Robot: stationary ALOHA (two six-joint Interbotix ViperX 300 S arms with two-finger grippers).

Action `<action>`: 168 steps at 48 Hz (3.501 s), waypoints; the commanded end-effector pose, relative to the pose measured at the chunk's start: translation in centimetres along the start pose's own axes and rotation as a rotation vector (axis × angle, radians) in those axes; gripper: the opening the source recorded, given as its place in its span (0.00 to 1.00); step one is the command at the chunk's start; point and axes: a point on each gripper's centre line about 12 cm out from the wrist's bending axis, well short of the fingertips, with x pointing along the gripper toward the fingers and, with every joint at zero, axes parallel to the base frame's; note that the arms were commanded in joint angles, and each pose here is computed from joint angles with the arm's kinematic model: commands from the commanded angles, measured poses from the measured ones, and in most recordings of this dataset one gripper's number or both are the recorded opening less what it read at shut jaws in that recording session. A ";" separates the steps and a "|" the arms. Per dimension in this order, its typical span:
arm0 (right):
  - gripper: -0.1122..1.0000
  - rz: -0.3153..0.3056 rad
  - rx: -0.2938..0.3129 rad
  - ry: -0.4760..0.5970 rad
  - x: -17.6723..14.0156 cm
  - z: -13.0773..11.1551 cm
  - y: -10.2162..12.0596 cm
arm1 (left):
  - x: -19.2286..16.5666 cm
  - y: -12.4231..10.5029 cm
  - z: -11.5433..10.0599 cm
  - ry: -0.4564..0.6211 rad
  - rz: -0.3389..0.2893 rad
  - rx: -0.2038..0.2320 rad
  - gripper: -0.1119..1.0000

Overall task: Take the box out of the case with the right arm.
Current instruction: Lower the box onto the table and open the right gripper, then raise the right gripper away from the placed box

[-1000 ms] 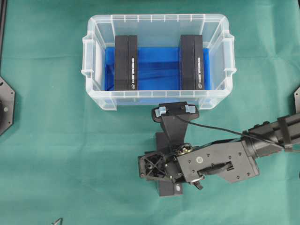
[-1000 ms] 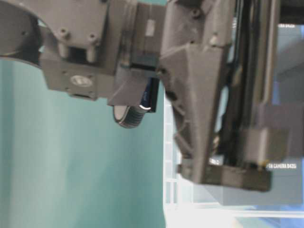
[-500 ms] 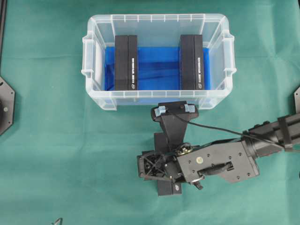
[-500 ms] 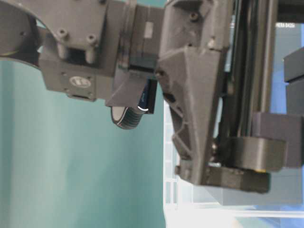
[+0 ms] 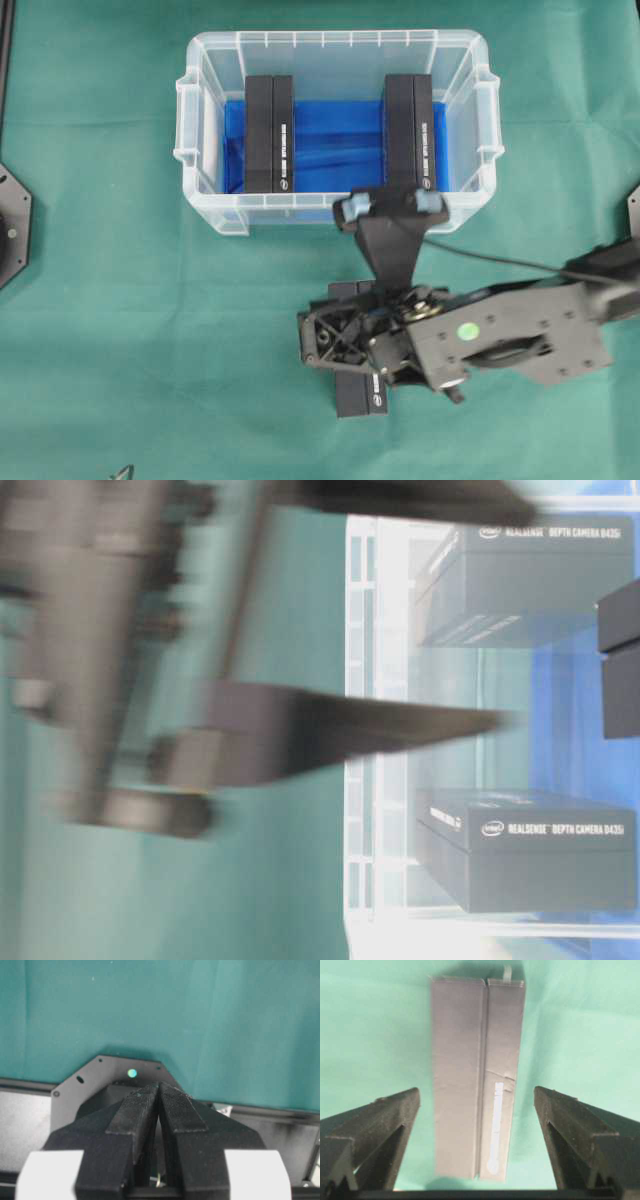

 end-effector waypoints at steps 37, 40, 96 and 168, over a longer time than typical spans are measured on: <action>0.92 0.016 -0.089 -0.054 -8.4 3.2 0.9 | -0.5 -0.1 0.3 -0.018 -0.003 0.001 0.10; 0.92 -0.006 -0.091 -0.052 -8.5 3.2 0.1 | -0.4 -0.1 0.3 -0.017 -0.003 -0.001 0.10; 0.92 -0.047 -0.020 0.011 -11.1 5.3 -16.7 | -0.5 -0.1 0.2 -0.021 -0.004 0.005 0.10; 0.92 -0.086 -0.043 -0.074 -9.6 21.0 -17.0 | -0.4 0.0 0.2 -0.017 -0.001 0.010 0.10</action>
